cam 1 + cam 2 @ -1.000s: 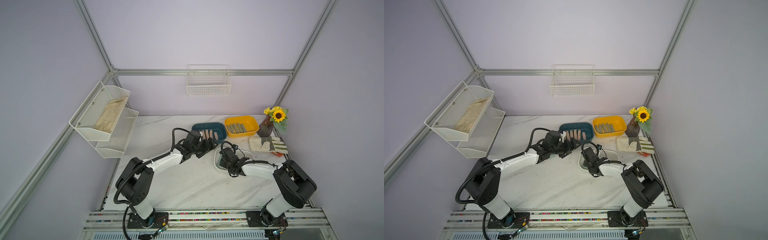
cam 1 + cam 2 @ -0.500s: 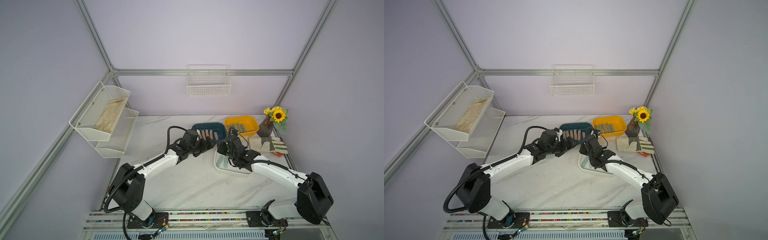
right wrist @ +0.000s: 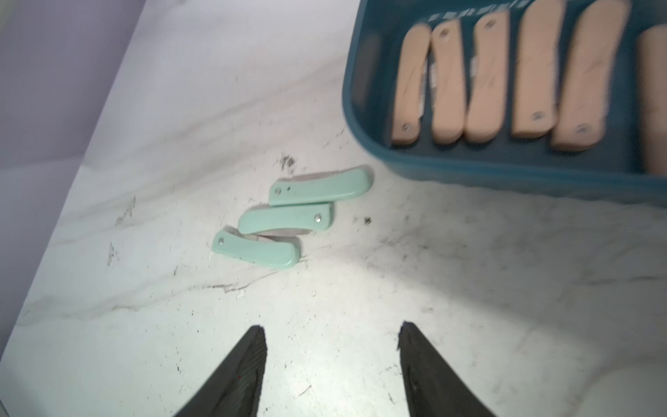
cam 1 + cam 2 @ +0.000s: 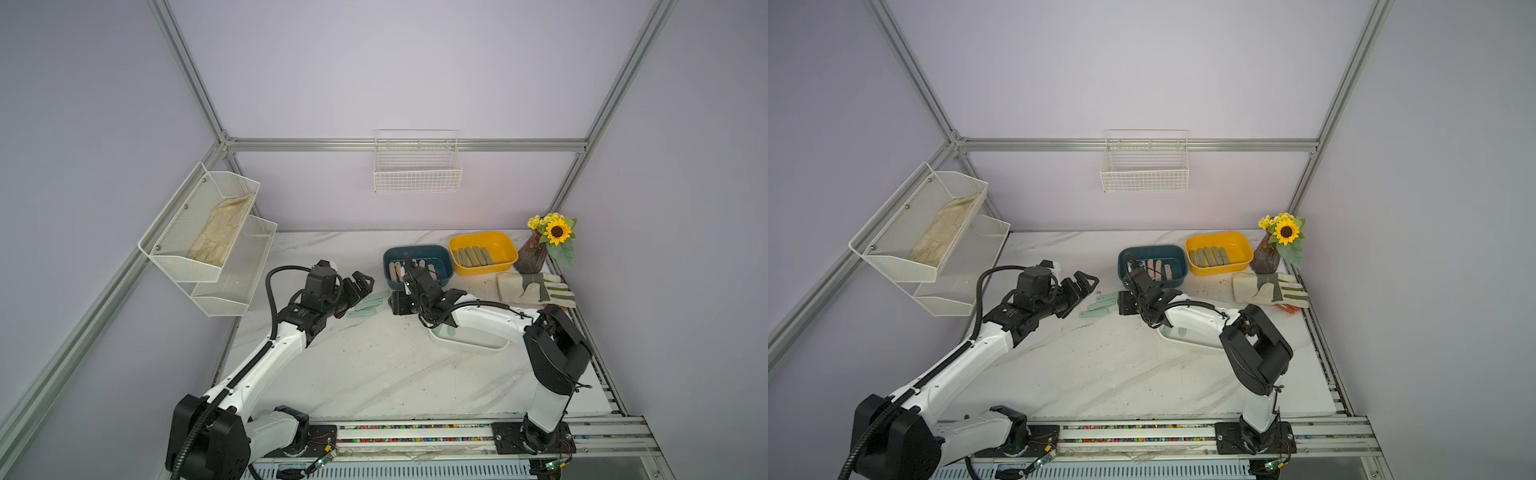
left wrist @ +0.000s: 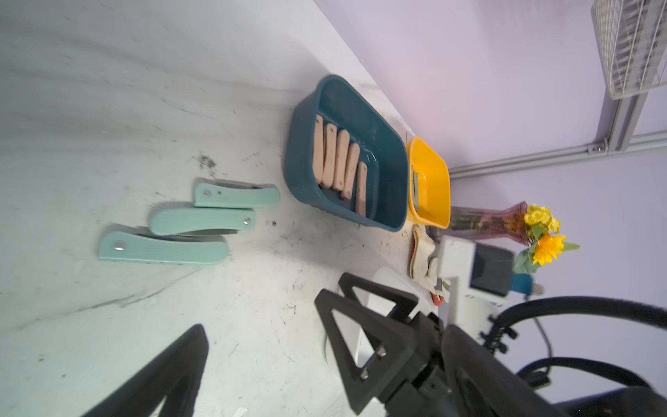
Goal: Place the fruit knives into the storage box by color
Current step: Place the fruit knife in the storage box, then pick up the fruit knife from the center of the board.
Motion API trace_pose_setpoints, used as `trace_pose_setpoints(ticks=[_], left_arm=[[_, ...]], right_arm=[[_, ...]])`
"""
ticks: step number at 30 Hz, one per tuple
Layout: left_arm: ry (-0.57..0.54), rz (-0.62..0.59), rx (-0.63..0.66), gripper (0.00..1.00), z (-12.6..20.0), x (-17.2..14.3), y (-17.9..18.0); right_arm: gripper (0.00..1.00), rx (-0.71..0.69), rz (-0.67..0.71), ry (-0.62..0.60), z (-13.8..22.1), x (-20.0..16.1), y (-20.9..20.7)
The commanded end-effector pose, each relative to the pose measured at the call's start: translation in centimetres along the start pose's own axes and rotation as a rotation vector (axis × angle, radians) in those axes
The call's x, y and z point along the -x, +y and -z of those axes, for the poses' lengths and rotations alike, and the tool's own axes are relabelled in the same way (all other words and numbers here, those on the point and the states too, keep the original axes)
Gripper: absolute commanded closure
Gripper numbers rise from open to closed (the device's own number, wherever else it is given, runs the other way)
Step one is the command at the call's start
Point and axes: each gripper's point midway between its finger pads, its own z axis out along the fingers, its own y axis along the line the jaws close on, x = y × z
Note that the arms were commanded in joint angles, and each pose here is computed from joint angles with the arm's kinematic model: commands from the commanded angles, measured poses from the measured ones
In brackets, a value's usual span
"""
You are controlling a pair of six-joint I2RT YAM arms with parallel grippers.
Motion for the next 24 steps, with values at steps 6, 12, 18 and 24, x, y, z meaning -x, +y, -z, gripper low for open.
trace_pose_setpoints(ticks=[6,12,18,24], left_arm=[[-0.072,-0.017,0.056,0.0,2.3,2.2,3.0],[-0.071,-0.013,0.058,0.01,2.3,2.6,3.2],[-0.08,-0.017,0.053,0.0,2.5,2.9,2.9],[-0.099,-0.032,0.063,0.0,2.9,3.6,2.9]], right_arm=[[0.34,0.057,0.024,0.047,-4.6,-1.5,1.7],[0.34,0.076,0.008,0.065,-7.0,-2.1,1.9],[0.34,0.113,-0.001,0.09,-9.1,-2.7,2.5],[0.35,0.163,0.025,0.118,-9.8,-3.8,4.1]])
